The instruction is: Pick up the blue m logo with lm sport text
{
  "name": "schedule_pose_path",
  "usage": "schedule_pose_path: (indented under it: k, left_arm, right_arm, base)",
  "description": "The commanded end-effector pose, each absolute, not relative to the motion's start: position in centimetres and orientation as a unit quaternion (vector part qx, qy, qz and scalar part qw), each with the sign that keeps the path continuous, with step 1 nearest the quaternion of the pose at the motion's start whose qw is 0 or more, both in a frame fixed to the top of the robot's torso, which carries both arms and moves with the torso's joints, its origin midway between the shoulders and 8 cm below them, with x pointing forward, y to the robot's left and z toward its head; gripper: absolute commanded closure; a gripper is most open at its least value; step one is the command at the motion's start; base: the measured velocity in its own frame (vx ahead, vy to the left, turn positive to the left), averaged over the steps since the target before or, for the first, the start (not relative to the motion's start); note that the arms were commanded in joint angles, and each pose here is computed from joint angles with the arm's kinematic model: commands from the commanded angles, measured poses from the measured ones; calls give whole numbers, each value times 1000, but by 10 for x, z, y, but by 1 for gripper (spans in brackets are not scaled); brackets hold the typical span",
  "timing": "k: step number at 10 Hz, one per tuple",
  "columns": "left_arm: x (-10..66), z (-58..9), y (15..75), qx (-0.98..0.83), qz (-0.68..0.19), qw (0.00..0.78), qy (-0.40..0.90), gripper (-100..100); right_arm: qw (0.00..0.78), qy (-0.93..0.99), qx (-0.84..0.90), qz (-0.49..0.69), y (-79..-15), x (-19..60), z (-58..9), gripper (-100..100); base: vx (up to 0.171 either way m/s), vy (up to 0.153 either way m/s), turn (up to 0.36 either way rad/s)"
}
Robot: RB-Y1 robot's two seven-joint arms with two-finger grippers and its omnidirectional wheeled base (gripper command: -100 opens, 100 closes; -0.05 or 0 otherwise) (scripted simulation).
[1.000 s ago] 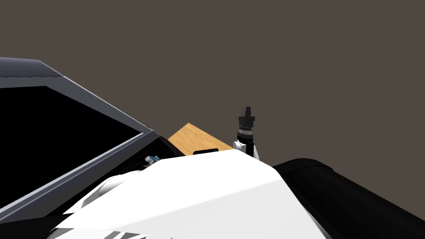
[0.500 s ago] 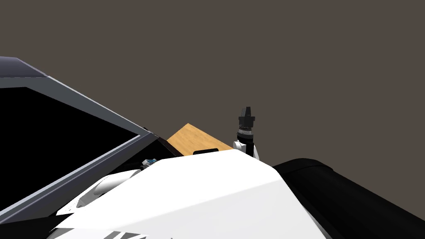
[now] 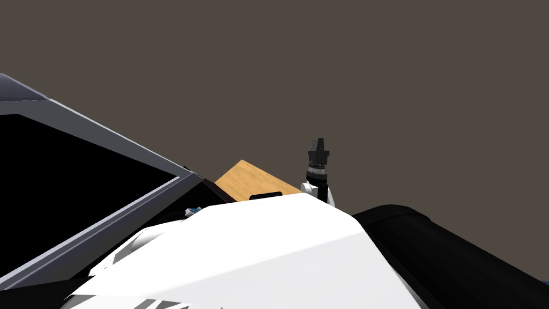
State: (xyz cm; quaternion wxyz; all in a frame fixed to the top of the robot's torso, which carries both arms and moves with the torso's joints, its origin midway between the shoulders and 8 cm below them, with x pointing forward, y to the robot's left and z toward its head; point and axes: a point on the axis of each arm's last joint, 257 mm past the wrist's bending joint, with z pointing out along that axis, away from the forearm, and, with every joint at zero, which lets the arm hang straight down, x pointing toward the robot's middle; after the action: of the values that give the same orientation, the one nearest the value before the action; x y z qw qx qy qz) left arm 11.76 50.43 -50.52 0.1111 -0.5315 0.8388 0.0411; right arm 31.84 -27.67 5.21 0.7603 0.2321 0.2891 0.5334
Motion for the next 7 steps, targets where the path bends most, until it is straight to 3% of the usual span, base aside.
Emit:
schedule_pose_path:
  k: [1,5,6,7]
  left_arm:
    - [118,-505,504,-531,41,111,839,100]
    - [116,-505,505,-531,43,110,839,100]
    - [116,-505,505,-531,43,110,839,0]
    - [121,-495,508,-527,41,111,841,100]
  right_arm:
    - [760,289,232,533,-277,318,52,0]
    - [760,289,232,533,-277,318,52,0]
    - [760,289,232,533,-277,318,52,0]
    - [760,289,232,533,-277,318,52,0]
  base:
    - [0,0,0]
    - [0,0,0]
    - [0,0,0]
    - [-3,-31,113]
